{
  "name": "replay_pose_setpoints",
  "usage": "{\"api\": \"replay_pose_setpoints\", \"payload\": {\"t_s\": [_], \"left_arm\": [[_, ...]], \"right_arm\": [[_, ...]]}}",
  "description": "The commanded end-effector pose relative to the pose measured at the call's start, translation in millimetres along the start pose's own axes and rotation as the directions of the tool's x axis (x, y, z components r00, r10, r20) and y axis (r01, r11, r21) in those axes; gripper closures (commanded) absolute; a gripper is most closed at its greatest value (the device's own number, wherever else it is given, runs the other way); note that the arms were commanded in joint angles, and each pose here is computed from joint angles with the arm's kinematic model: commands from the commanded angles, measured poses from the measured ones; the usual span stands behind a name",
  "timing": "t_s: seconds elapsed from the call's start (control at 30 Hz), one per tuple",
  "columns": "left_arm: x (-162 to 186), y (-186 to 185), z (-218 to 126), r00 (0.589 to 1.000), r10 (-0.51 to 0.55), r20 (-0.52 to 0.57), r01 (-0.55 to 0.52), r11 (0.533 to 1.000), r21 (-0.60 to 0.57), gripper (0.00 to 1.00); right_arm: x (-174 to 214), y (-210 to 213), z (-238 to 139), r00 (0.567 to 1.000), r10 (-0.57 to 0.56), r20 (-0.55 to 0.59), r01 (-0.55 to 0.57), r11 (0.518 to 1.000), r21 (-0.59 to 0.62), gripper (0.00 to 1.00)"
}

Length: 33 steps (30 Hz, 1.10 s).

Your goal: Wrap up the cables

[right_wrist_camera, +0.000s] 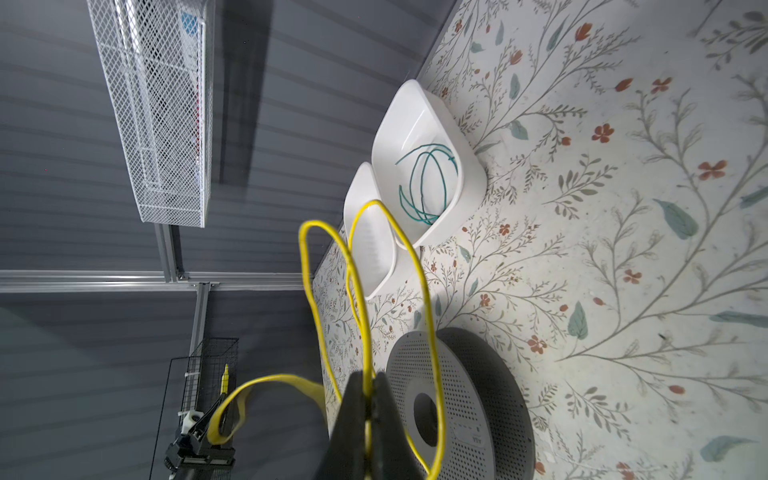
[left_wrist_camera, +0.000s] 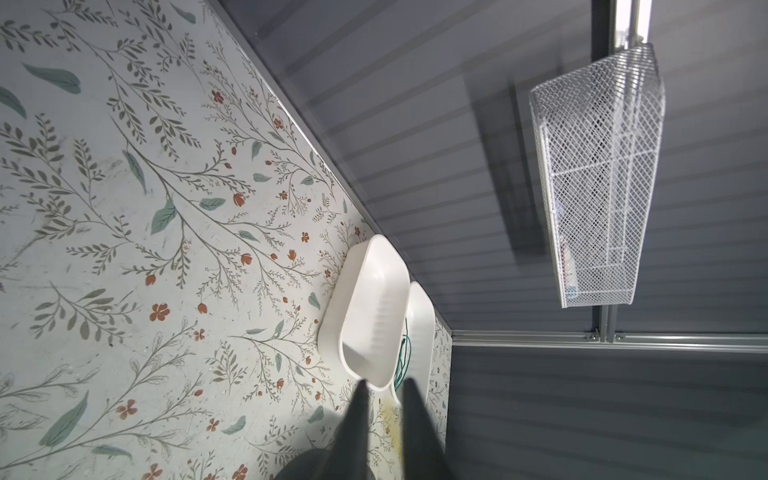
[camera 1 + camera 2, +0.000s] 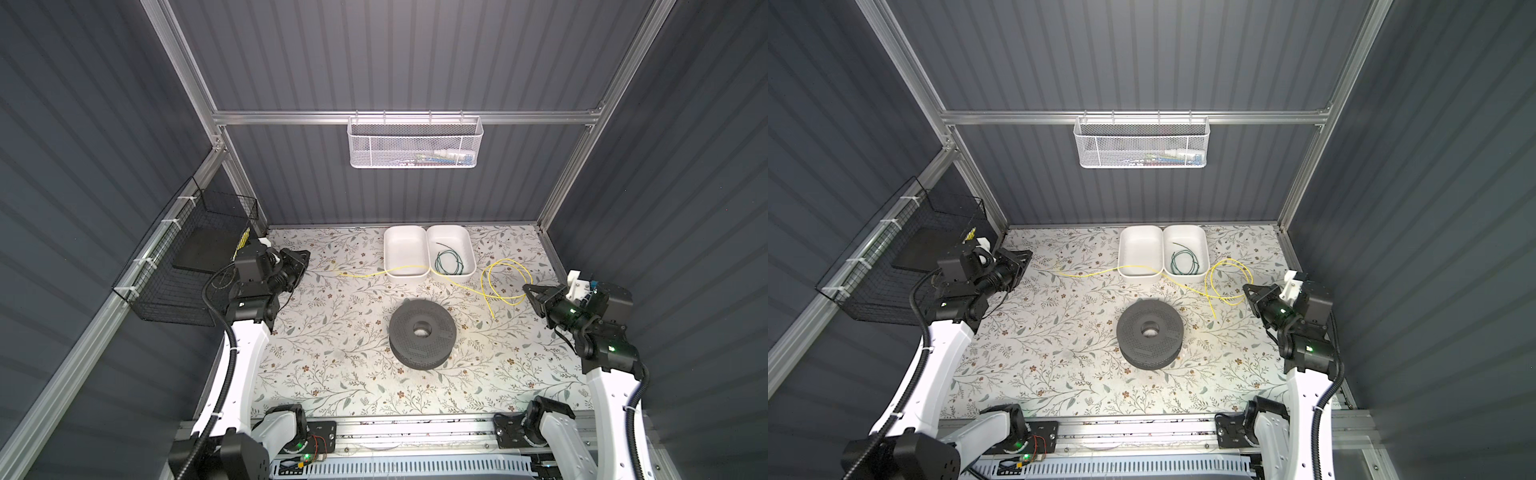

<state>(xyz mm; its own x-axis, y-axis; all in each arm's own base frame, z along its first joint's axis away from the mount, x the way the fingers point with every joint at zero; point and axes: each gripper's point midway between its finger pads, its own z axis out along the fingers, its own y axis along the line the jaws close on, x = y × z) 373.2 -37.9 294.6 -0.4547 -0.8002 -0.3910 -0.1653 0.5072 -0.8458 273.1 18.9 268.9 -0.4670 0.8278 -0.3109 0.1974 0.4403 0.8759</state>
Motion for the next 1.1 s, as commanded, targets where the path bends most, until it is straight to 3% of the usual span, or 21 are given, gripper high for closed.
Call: {"api": "replay_pose_setpoints", "payload": {"t_s": [0.0, 0.07, 0.17, 0.27, 0.37, 0.47, 0.57, 0.67, 0.73, 0.87, 0.97, 1.07], "left_arm": [[0, -29, -6, 0.989, 0.140, -0.051, -0.134, 0.985, 0.111, 0.46], [0, -36, -15, 0.977, 0.206, -0.057, -0.199, 0.974, 0.104, 0.35], [-6, -44, -32, 0.954, 0.295, -0.046, -0.294, 0.955, 0.041, 0.26], [-13, -54, -46, 0.941, 0.335, -0.039, -0.335, 0.942, 0.005, 0.26], [-1, -81, -45, 0.925, 0.371, -0.083, -0.365, 0.927, 0.083, 0.33], [43, -124, -36, 0.832, 0.539, -0.130, -0.525, 0.841, 0.128, 0.35], [109, -161, -24, 0.717, 0.668, -0.201, -0.623, 0.742, 0.247, 0.37], [191, -187, -16, 0.552, 0.800, -0.238, -0.707, 0.599, 0.375, 0.38], [236, -199, -14, 0.465, 0.855, -0.229, -0.734, 0.517, 0.441, 0.40], [305, -233, -14, 0.434, 0.886, -0.165, -0.669, 0.439, 0.599, 0.44], [344, -248, -20, 0.367, 0.924, -0.107, -0.671, 0.342, 0.658, 0.42], [368, -244, -15, 0.314, 0.944, -0.105, -0.682, 0.301, 0.667, 0.42]], "right_arm": [[-9, 16, -8, 0.997, -0.070, 0.037, 0.071, 0.997, -0.015, 1.00], [-8, 22, -9, 0.996, -0.082, 0.029, 0.082, 0.996, -0.021, 1.00], [-9, 29, -11, 0.995, -0.093, 0.032, 0.094, 0.995, -0.036, 1.00], [-9, 39, -10, 0.995, -0.095, 0.021, 0.096, 0.993, -0.063, 1.00], [-5, 50, -9, 0.994, -0.110, 0.003, 0.110, 0.991, -0.082, 1.00], [2, 60, -7, 0.992, -0.128, -0.019, 0.126, 0.987, -0.100, 1.00], [12, 69, -4, 0.988, -0.146, -0.045, 0.141, 0.984, -0.111, 1.00], [26, 74, -1, 0.982, -0.175, -0.069, 0.167, 0.980, -0.113, 1.00], [34, 74, 3, 0.979, -0.182, -0.089, 0.172, 0.979, -0.111, 1.00], [47, 73, 8, 0.977, -0.187, -0.107, 0.171, 0.975, -0.143, 1.00], [54, 68, 11, 0.977, -0.171, -0.126, 0.154, 0.979, -0.137, 1.00], [58, 70, 14, 0.976, -0.174, -0.132, 0.153, 0.976, -0.157, 1.00]]}}
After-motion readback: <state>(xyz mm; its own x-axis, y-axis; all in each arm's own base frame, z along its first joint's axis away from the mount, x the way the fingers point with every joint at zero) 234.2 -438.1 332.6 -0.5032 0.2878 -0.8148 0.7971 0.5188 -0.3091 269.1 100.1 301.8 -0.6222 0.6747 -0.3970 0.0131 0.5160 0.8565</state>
